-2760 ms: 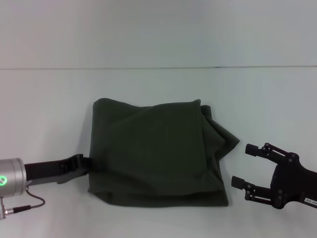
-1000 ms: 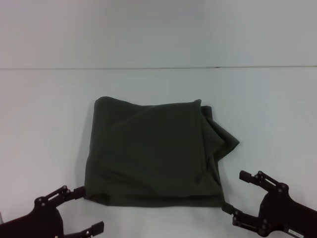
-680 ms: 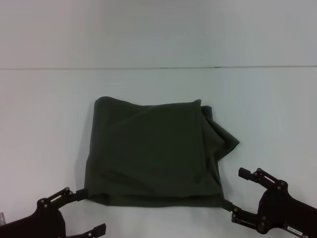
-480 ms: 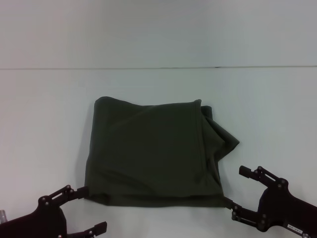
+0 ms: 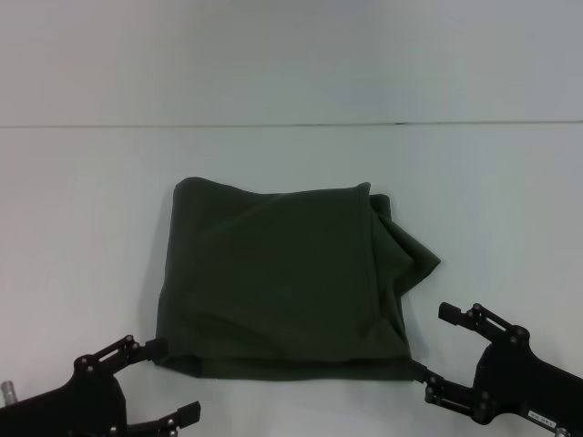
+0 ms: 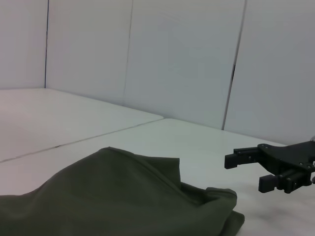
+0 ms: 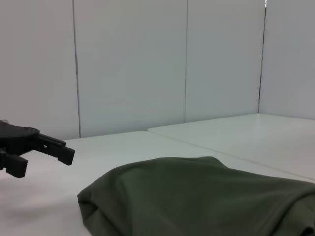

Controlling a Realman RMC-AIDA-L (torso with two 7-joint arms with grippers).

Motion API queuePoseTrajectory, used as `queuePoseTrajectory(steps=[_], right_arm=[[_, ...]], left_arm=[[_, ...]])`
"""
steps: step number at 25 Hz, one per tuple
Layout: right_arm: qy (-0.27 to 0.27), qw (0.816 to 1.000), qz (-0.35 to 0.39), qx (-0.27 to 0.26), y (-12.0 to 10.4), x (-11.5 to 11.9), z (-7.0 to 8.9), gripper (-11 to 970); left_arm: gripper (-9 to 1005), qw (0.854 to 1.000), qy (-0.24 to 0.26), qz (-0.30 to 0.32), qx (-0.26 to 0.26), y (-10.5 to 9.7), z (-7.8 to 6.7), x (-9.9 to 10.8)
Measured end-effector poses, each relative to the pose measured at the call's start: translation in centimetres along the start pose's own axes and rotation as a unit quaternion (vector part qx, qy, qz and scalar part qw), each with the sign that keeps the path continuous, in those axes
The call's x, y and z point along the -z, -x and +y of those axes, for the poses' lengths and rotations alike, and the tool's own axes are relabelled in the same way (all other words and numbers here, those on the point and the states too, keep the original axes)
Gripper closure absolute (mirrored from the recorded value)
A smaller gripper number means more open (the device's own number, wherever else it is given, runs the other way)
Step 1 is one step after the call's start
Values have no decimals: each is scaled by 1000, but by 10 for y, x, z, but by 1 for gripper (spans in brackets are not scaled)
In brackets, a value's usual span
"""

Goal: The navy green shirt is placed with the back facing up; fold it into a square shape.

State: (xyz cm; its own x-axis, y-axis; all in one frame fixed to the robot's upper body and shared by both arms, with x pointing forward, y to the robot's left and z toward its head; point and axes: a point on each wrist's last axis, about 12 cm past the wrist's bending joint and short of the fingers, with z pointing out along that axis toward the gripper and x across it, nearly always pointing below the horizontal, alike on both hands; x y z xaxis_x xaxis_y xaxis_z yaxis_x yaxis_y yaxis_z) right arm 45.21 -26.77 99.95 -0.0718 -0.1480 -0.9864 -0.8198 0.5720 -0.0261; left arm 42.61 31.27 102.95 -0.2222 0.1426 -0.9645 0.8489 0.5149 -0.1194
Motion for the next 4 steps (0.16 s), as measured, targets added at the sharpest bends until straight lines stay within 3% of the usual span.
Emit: queuePoseTrajectory(steps=[4], right_arm=[[0, 1000, 0, -2, 0, 0, 0, 71]], left_arm=[[73, 1000, -1, -1, 0, 1, 0, -1]])
